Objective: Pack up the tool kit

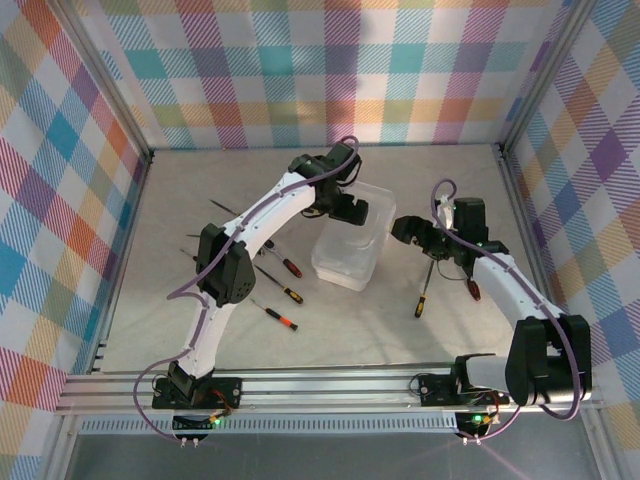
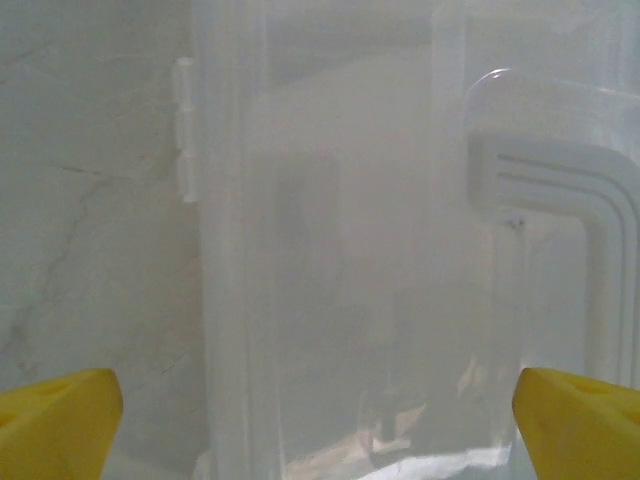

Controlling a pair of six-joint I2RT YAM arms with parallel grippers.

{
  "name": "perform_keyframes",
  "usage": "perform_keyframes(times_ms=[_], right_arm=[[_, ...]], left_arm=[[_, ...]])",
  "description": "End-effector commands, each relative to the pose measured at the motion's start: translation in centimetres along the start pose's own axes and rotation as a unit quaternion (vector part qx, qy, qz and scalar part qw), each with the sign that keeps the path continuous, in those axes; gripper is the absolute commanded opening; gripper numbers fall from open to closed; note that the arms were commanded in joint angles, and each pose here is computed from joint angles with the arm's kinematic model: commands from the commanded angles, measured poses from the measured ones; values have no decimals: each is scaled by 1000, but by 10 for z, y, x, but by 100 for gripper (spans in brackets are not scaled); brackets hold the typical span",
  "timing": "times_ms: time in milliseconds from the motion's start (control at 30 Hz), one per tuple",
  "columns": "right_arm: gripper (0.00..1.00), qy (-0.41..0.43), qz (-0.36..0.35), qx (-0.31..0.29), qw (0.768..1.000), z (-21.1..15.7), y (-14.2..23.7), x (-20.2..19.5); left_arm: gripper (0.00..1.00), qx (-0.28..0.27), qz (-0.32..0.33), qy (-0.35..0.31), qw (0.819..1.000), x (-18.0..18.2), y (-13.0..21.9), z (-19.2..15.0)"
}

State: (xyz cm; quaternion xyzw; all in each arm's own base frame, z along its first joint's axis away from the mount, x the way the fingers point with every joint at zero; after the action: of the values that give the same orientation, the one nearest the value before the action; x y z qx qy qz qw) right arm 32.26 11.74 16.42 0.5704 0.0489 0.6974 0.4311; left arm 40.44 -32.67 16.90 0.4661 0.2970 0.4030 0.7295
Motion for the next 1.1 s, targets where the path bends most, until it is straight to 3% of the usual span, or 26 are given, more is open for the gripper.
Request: perform_keyframes(times_ms=[0, 100, 300, 1067], right_arm=[[91, -5, 58, 36, 998, -9, -7, 7], [91, -20, 93, 60, 994, -13, -16, 10], [92, -27, 88, 59, 994, -11, -20, 6], [91, -19, 11, 17, 1000, -7, -4, -8]], left_arm=[[98, 64, -1, -20, 998, -2, -7, -28], [97, 75, -27, -21, 997, -9, -12, -33], [100, 56, -57, -27, 996, -18, 6, -30], [100, -12, -14, -42, 999, -15, 48, -9]])
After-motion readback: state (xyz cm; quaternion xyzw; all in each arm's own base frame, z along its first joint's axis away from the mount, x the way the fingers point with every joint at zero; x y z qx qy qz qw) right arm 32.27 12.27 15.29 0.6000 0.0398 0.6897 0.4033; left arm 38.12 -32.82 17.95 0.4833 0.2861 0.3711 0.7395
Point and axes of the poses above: each hand's point on the last joint's axis, 136 mm out from that joint toward the fingers, its own y axis back along the fingers, its own x axis along the line the jaws close on, z = x × y, the point moved 2 cm from there along y, back along the fingers, and after that the axes turned 8 degrees about -y, right-handed, at the moved point
